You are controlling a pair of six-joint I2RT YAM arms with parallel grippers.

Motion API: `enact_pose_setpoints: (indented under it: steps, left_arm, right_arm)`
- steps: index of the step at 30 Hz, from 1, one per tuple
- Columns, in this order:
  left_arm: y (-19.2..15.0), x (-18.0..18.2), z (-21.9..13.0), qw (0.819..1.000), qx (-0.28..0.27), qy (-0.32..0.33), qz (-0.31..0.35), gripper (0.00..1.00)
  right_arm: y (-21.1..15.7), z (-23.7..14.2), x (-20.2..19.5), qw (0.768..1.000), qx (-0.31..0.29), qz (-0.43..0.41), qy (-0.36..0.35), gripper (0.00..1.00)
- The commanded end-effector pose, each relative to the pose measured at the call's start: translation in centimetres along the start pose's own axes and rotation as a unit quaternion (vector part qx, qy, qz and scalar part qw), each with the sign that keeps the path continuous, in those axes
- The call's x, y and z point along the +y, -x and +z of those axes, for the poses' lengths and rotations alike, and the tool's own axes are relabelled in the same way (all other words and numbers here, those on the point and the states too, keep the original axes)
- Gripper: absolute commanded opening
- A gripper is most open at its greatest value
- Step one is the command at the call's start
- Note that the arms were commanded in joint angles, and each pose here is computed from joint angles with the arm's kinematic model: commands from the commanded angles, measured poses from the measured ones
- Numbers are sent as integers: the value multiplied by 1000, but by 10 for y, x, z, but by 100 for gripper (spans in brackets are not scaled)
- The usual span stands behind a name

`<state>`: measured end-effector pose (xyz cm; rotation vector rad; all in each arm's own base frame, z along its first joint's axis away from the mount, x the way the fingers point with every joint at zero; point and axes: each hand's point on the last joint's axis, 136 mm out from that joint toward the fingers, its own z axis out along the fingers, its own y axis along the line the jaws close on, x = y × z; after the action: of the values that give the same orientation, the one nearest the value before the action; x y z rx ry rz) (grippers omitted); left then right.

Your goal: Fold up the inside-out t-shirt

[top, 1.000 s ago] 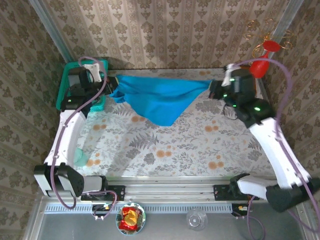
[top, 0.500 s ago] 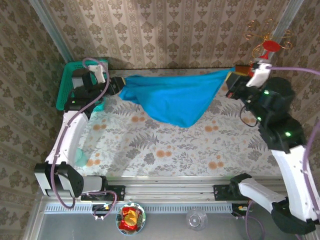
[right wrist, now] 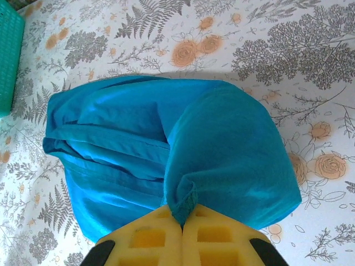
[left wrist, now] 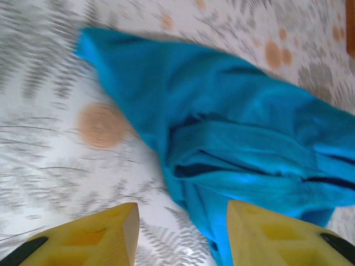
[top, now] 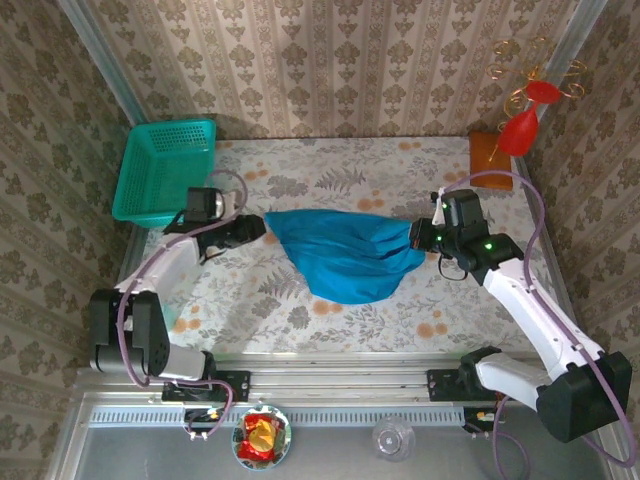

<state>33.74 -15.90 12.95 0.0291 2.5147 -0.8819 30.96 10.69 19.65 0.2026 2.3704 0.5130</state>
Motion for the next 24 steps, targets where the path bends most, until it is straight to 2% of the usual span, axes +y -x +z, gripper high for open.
enact_pose_setpoints:
  steps: [1, 4, 7, 16, 20, 24]
  left_arm:
    - [-9, -4, 18, 999, 23, 15, 33, 47]
    - [-11, 3, 32, 997, 36, 53, 49, 47]
    - [-8, 7, 44, 993, 43, 80, 73, 43]
    - [-7, 11, 76, 991, 82, 70, 74, 33]
    - [-9, 13, 84, 991, 91, 68, 71, 32]
    - [-9, 11, 86, 992, 89, 61, 71, 21]
  right_arm:
    - [3, -2, 5, 1000, -12, 9, 19, 0]
    - [2, -4, 5, 1000, -13, 9, 19, 0]
    - [4, -7, 7, 1000, -15, 9, 21, 0]
    - [11, -15, 8, 1000, -24, 5, 17, 0]
    - [12, -17, 8, 999, -28, 7, 17, 0]
    - [12, -17, 7, 999, -30, 8, 14, 0]
